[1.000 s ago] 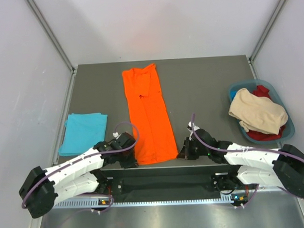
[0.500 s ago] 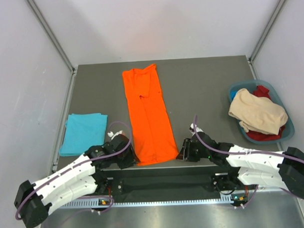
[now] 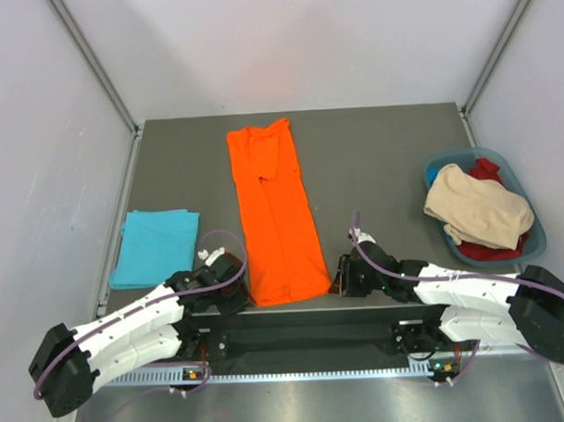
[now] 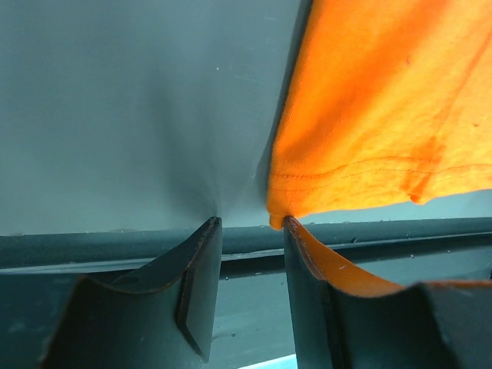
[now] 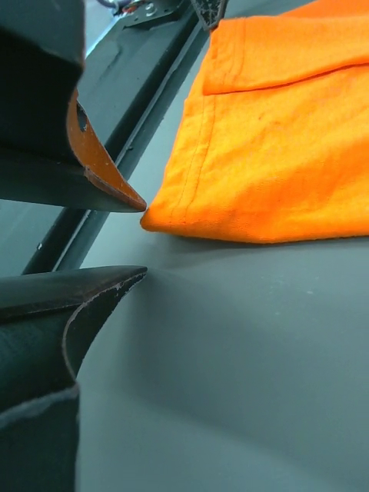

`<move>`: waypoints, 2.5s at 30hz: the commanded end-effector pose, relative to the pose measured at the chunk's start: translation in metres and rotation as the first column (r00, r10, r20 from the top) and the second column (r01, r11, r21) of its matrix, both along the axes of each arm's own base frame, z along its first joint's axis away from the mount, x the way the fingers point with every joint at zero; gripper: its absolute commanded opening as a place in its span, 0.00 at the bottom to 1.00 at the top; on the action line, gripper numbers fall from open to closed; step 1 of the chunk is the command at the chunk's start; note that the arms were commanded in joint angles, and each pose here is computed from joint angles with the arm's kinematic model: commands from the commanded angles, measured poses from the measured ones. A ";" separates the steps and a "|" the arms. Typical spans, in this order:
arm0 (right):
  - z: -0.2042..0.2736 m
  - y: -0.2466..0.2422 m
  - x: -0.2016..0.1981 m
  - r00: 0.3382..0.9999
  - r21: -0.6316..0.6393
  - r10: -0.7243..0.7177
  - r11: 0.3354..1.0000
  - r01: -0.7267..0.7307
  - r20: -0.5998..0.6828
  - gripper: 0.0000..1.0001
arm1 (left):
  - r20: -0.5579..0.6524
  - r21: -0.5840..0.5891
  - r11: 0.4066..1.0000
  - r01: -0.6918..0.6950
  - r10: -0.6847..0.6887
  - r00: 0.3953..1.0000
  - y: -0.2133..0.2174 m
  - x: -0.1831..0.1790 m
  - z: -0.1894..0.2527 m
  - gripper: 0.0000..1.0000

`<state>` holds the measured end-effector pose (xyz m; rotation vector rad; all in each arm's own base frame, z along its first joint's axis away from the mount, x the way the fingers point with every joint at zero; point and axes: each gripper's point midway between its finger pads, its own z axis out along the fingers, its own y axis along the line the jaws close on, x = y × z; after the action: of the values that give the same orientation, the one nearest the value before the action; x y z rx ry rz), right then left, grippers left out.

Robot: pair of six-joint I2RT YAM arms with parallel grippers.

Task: Fold and stack the t-shirts
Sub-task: Fold the tshirt

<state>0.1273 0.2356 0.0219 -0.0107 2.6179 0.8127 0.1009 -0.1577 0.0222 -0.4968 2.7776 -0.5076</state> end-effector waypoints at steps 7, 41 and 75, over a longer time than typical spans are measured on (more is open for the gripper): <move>0.033 0.015 0.018 0.995 0.042 0.027 0.999 -0.031 0.091 0.40 | 0.074 -0.053 0.997 -0.049 0.053 0.996 -0.009 0.017 0.013 0.44; 0.009 0.020 0.010 0.996 0.067 0.078 0.995 -0.080 0.033 0.00 | 0.009 -0.112 0.989 -0.096 0.097 0.995 -0.017 0.010 -0.004 0.00; 0.033 0.032 -0.008 0.994 0.105 0.074 0.991 -0.081 0.075 0.00 | 0.059 -0.159 0.987 -0.025 0.034 0.998 -0.022 0.009 0.030 0.00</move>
<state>0.1105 0.2537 0.0297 -0.0941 2.5920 0.9219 0.0971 -0.1626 0.0301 -0.5836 2.7446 -0.6190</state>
